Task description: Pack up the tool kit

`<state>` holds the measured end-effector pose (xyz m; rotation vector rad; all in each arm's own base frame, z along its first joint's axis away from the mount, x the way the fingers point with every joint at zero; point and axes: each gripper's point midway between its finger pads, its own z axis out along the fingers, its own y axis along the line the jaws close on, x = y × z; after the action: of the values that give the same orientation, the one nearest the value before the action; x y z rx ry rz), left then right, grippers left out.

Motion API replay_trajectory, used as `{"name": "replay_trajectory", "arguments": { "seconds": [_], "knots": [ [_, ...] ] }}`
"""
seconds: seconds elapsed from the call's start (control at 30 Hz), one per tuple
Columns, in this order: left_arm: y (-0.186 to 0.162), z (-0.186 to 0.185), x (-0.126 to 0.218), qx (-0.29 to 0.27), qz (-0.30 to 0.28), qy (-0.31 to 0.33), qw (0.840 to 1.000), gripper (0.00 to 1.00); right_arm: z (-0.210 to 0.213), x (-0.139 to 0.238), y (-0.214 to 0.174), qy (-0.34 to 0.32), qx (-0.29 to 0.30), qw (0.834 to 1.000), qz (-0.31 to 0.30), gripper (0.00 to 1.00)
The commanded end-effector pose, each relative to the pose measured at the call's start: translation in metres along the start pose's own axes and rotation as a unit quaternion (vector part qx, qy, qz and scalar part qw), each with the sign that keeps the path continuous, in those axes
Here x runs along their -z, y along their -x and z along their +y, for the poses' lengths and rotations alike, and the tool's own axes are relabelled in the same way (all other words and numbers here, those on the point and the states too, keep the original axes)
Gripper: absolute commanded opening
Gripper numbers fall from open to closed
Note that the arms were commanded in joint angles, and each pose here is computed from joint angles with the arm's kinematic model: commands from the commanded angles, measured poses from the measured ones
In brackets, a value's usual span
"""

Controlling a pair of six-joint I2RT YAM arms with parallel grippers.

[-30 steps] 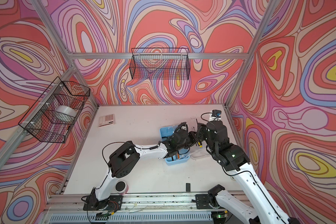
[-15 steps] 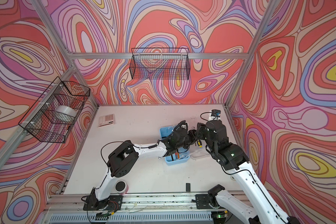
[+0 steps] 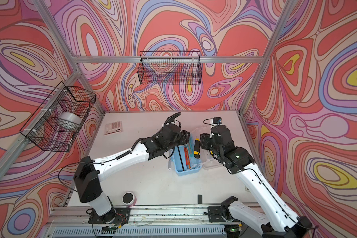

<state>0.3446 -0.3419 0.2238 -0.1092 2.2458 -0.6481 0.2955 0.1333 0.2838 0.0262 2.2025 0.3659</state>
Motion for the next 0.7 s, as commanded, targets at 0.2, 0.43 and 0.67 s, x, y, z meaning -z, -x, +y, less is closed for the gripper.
{"name": "replay_trajectory", "arguments": {
  "seconds": [0.2, 0.43, 0.67],
  "knots": [
    [-0.058, 0.124, 0.039, -0.092, 0.072, 0.19, 0.975, 0.68, 0.012, -0.027, -0.048, -0.037, 0.029, 0.996, 0.075, 0.52],
    [-0.083, 0.132, 0.028, -0.085, 0.1, 0.178, 0.975, 0.68, 0.014, -0.047, -0.068, -0.036, 0.05, 0.992, 0.115, 0.53],
    [-0.105, 0.129, 0.009, -0.067, 0.124, 0.153, 0.978, 0.67, 0.007, -0.058, -0.081, -0.039, 0.046, 0.988, 0.139, 0.5]
  ]
}}
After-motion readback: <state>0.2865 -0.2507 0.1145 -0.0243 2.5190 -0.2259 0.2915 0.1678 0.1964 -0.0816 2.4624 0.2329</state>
